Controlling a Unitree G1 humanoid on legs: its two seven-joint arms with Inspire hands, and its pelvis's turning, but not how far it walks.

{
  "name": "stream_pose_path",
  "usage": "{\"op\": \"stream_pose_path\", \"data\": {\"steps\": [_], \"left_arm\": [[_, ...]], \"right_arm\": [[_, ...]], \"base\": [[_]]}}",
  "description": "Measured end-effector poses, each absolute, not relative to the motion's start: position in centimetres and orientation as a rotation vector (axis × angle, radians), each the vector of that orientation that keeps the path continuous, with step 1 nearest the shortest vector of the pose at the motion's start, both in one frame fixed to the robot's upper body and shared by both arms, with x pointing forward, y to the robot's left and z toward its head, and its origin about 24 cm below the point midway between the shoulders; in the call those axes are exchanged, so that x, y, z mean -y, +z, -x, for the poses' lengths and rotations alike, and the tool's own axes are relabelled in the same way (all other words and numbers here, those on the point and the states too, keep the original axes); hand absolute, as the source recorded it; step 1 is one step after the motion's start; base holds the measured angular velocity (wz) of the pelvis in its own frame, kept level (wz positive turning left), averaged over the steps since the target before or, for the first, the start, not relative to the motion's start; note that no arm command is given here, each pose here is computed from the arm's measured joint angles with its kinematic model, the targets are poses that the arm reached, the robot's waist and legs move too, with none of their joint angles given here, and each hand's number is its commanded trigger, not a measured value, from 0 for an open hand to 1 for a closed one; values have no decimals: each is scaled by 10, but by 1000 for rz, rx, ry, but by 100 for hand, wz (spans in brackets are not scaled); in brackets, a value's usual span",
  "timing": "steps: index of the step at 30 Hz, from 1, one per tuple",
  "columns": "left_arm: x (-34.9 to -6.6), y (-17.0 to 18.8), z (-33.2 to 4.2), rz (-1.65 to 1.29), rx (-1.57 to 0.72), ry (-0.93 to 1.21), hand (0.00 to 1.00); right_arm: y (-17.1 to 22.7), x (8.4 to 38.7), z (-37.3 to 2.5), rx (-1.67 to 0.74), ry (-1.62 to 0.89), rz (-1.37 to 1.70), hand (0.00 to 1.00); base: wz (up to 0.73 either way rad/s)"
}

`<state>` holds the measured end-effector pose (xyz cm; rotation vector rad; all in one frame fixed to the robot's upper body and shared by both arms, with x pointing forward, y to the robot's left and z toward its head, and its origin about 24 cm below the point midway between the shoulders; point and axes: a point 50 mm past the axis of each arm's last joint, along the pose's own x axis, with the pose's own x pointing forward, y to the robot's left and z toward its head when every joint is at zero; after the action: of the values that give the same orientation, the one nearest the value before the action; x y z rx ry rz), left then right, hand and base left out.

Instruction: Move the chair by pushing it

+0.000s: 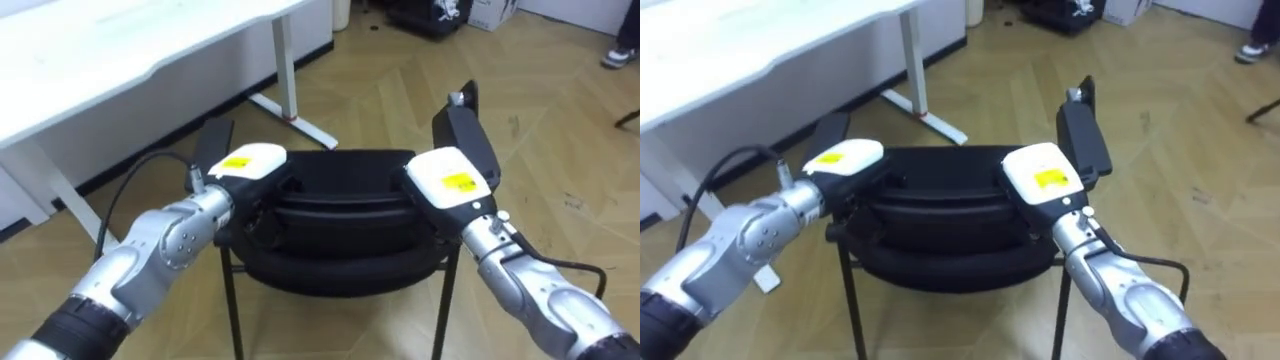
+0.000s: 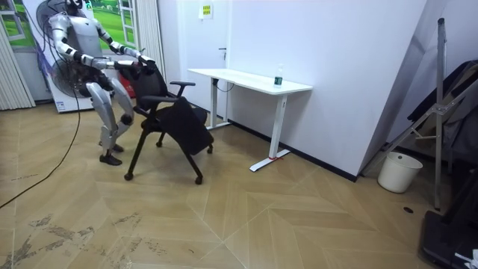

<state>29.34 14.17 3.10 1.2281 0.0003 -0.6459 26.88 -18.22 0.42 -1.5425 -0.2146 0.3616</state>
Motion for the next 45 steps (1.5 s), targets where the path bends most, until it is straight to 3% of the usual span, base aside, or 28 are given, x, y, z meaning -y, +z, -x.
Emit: {"op": "stream_pose_path", "data": {"steps": [5, 20, 30, 38, 45], "left_arm": [[-135, 25, -287, -1245, 28, -672, 100], [-140, 43, -295, -1289, 85, -601, 100], [-140, 43, -298, -1291, 99, -600, 100], [-162, 40, -298, -1318, 55, -547, 100], [-153, 43, -300, -1328, 87, -525, 100]], "right_arm": [[-3, 190, -259, 172, 365, 1525, 100], [15, 176, -265, 222, 325, 1536, 100], [11, 177, -266, 218, 313, 1531, 100], [7, 153, -274, 253, 350, 1521, 100], [12, 161, -279, 251, 332, 1536, 100]], "base": [[4], [8], [39], [45], [73]]}}
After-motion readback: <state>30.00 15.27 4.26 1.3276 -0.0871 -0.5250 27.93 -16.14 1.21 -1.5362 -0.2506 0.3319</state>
